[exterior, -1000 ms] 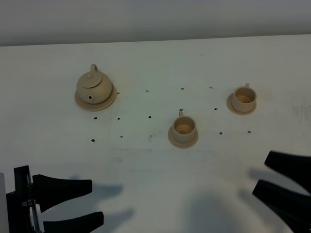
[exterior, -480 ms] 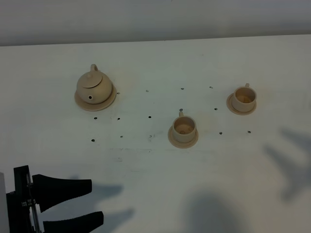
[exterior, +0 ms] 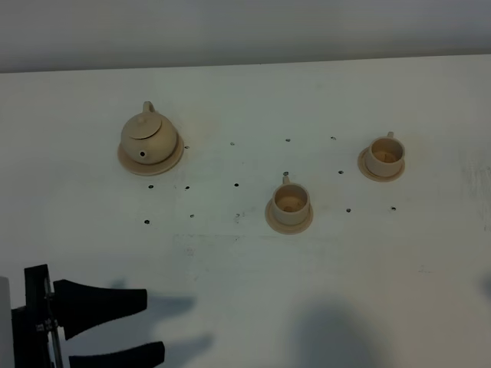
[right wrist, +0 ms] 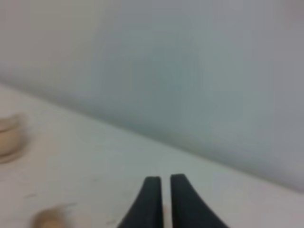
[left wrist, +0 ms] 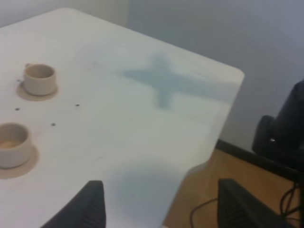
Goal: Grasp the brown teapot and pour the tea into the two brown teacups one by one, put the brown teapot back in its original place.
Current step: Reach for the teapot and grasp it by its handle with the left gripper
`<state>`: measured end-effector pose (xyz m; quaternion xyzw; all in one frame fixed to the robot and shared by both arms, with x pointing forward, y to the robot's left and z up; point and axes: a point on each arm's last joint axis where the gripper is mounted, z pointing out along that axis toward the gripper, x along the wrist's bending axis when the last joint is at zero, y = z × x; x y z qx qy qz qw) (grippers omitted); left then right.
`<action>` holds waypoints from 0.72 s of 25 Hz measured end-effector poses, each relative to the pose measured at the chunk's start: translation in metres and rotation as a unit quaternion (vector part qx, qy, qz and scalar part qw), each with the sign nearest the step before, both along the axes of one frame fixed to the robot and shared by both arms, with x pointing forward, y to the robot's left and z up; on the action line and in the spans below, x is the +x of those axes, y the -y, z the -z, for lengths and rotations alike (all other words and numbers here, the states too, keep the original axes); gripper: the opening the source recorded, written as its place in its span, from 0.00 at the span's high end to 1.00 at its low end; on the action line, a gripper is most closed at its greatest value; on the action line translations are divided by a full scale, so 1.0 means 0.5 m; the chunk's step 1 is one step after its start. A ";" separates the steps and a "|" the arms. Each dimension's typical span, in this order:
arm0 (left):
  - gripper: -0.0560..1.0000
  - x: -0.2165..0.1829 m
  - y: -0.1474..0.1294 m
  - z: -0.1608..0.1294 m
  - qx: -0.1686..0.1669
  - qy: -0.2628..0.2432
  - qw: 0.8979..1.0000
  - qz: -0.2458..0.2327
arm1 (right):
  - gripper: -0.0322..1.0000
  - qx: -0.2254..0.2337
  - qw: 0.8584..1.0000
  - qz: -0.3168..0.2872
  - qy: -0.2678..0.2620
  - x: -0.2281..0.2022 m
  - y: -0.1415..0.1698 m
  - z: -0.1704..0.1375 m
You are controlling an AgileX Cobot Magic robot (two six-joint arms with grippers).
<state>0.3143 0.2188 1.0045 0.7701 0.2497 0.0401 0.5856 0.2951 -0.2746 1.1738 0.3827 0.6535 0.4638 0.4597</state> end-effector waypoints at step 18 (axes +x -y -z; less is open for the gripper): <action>0.57 0.012 0.004 -0.078 -0.019 0.026 0.999 0.016 | 0.99 0.081 0.994 0.065 -0.020 -0.172 0.012 0.020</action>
